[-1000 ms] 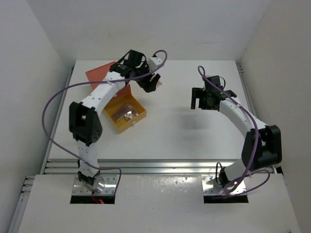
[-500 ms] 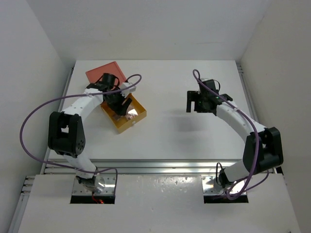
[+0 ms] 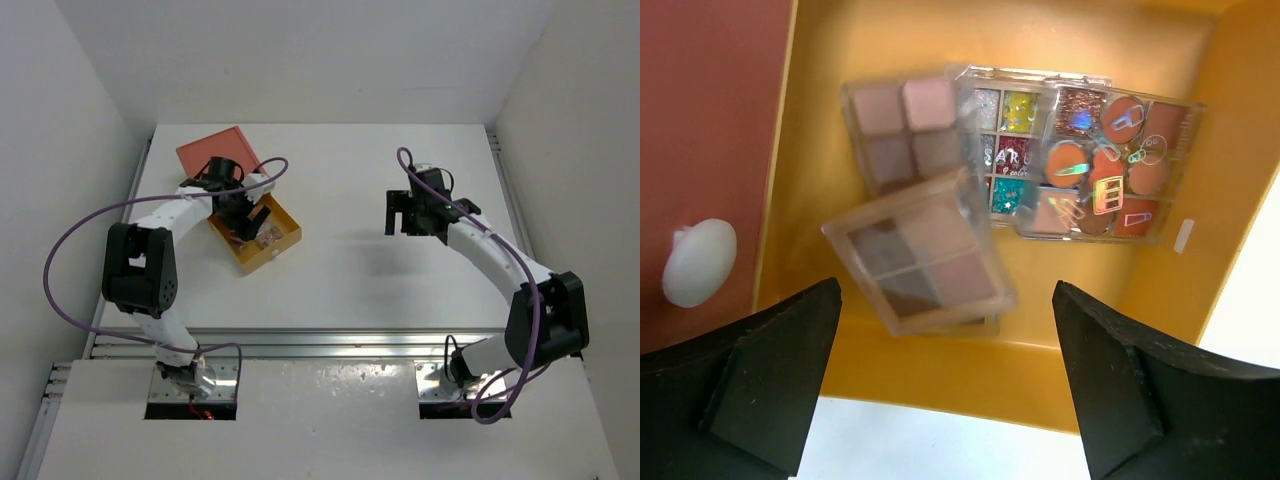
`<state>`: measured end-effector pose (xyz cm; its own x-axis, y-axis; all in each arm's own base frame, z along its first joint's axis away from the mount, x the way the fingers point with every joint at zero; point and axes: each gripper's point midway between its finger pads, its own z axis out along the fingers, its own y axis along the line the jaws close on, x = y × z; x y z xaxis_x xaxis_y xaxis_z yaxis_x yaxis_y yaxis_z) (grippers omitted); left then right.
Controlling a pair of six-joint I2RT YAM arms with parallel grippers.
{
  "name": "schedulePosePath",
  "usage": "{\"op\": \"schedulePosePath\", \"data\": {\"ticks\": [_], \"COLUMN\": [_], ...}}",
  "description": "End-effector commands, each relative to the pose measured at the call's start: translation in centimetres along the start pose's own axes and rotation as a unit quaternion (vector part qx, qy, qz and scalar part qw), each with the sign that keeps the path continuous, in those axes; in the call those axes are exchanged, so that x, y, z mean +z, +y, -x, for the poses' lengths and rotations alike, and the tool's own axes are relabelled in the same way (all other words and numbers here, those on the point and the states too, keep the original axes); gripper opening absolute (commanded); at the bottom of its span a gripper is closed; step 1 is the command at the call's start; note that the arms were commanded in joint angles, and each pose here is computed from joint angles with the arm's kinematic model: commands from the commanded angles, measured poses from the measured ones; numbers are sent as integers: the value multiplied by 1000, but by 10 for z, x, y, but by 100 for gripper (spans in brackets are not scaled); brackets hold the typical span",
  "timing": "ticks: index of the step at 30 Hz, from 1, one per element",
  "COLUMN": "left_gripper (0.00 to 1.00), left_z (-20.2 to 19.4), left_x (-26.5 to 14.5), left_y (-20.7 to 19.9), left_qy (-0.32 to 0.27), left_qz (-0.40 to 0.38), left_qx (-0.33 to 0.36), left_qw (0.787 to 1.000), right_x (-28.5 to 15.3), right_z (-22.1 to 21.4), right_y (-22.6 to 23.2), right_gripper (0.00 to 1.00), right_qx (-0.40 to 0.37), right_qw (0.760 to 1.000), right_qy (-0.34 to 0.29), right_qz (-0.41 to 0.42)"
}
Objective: Organize the makeup
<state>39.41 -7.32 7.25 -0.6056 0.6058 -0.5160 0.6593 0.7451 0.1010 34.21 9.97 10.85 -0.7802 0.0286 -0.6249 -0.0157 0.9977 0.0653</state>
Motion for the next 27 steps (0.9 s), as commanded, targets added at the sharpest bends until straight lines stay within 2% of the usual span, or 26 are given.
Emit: {"op": "schedulePosePath", "data": {"ticks": [1, 6, 9, 12, 13, 15, 16, 17, 19, 23, 25, 26, 27], "left_gripper": [93, 94, 94, 92, 90, 75, 68, 56, 50, 50, 51, 51, 51], "left_z": [19, 41, 67, 102, 111, 129, 132, 130, 134, 123, 115, 106, 103], "left_x": [-10, -31, -60, -94, -105, -127, -134, -138, -147, -142, -141, -126, -124], "left_y": [15, 24, 28, 27, 26, 37, 42, 55, 72, 117, 139, 145, 151], "left_qy": [-29, -57, -91, -136, -151, -177, -183, -185, -189, -165, -161, -147, -144], "left_qz": [32, 53, 60, 62, 63, 81, 86, 99, 119, 172, 185, 180, 182], "left_qx": [8, -2, -1, -1, -4, -30, -42, -67, -80, -110, -131, -146, -151], "left_qw": [999, 997, 994, 989, 986, 980, 978, 976, 971, 965, 960, 962, 961], "right_x": [-12, -13, -14, -14, -13, -14, -9, -8, -2, -1, 3, 13, 12], "right_z": [11, 13, 18, 23, 23, 30, 31, 33, 39, 27, 23, 13, 16], "right_y": [2, 12, 24, 52, 64, 90, 101, 113, 144, 219, 245, 261, 274], "right_gripper": [91, 91, 86, 70, 57, 41, 27, 22, 15, 0, 0, 0, 0], "right_qx": [-13, -28, -36, -45, -43, -37, -32, -33, -31, -64, -54, -49, -46], "right_qw": [1000, 999, 998, 995, 993, 988, 987, 985, 978, 957, 951, 948, 942], "right_qy": [-22, -27, -36, -42, -41, -45, -46, -53, -53, -48, -45, -37, -51], "right_qz": [-3, 7, 26, 76, 98, 141, 150, 160, 201, 279, 301, 313, 327]}}
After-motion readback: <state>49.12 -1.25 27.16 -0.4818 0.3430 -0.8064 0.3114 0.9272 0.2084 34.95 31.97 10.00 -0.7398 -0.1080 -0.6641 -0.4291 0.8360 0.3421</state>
